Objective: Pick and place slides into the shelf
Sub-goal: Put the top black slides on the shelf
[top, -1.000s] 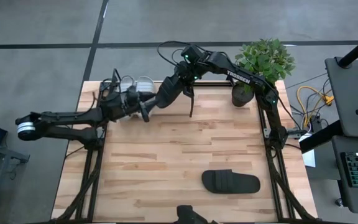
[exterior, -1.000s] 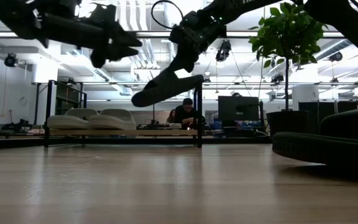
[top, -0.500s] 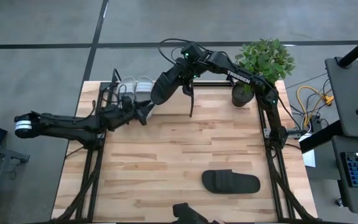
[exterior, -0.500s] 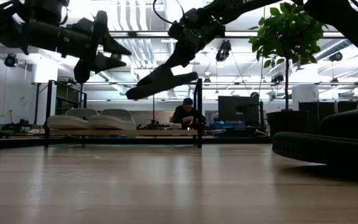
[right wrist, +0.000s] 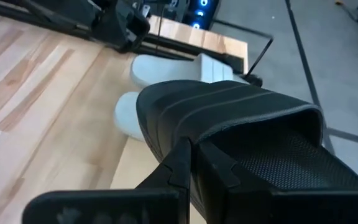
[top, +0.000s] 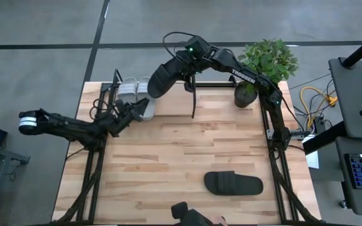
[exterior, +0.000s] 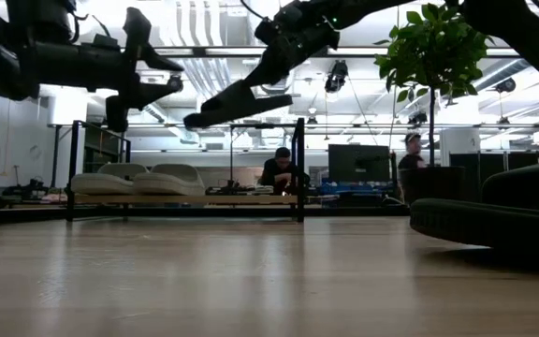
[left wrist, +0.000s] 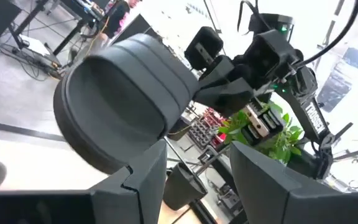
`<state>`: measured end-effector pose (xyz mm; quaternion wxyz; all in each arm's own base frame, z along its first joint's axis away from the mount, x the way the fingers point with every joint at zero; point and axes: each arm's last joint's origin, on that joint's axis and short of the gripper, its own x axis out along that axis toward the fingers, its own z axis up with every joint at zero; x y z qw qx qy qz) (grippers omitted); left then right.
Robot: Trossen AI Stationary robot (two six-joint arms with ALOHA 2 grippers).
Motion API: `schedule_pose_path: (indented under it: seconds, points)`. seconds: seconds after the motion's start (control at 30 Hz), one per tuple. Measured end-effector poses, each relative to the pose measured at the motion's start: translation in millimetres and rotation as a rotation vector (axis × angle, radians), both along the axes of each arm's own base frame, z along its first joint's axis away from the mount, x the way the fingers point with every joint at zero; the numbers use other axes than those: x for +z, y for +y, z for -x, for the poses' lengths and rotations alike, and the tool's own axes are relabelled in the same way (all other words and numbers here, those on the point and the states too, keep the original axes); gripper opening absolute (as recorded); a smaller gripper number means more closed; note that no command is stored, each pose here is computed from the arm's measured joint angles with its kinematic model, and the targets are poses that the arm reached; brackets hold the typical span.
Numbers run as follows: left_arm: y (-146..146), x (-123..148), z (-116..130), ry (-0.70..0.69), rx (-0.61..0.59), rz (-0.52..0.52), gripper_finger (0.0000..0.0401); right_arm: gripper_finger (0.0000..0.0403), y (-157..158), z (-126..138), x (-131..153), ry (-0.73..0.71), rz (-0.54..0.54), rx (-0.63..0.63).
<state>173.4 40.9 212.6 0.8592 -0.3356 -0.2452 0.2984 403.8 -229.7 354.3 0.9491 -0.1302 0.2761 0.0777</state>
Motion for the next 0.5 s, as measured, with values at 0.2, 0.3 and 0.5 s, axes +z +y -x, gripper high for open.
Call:
schedule_pose_path:
  seconds: [0.2, 0.3, 0.5]
  points:
    - [1, 0, -3, 0.01, 0.012, 0.004, 0.0161, 0.0009, 1, 2, 14, -0.036, 0.019, 0.002]
    - [1, 0, -1, 0.003, 0.031, 0.008, 0.0161, 0.0009, 2, 4, 24, -0.054, 0.03, 0.003]
    - [1, 3, 2, -0.021, 0.054, 0.011, 0.0161, 0.0008, 9, 13, 43, -0.079, 0.019, 0.031]
